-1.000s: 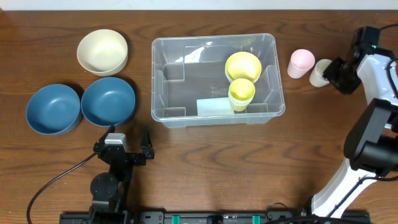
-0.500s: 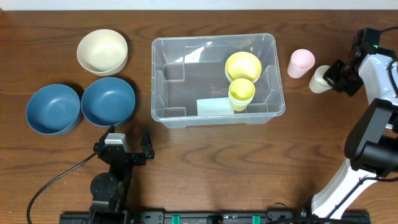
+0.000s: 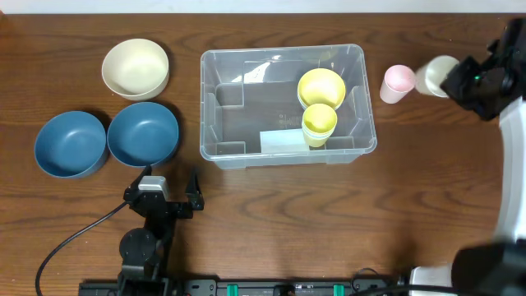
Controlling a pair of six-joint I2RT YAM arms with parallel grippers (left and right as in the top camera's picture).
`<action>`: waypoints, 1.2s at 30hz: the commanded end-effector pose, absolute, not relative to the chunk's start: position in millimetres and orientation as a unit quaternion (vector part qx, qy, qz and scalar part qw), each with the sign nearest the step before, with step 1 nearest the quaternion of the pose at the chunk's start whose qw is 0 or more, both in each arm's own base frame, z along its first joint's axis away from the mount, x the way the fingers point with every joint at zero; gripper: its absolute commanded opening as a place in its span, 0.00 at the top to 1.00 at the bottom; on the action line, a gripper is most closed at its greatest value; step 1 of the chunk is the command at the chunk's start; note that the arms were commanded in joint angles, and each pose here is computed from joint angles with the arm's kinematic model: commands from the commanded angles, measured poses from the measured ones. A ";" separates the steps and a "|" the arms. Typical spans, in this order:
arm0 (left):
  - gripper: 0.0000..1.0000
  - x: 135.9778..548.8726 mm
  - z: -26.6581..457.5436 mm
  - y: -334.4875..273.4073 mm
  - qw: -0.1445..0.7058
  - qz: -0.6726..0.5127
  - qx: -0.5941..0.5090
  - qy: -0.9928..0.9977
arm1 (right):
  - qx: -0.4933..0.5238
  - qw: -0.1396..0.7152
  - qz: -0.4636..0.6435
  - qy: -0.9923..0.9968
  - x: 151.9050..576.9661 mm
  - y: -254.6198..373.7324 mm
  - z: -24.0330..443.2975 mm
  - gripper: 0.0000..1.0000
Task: Pack container
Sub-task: 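Carry the cream cup into the bin onto the cup stack, then release the cream cup and move the right gripper to the pink cup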
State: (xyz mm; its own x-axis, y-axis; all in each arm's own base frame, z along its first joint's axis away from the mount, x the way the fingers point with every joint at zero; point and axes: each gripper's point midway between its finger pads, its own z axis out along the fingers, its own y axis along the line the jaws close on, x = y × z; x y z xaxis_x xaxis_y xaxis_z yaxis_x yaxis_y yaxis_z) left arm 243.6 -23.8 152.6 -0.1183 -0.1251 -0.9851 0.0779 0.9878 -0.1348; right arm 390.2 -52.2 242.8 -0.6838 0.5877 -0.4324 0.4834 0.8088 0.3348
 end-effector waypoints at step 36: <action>0.02 243.2 136.0 -19.1 0.646 -0.061 -0.019 0.760 | 0.038 0.187 0.103 0.976 348.8 129.3 147.2 0.48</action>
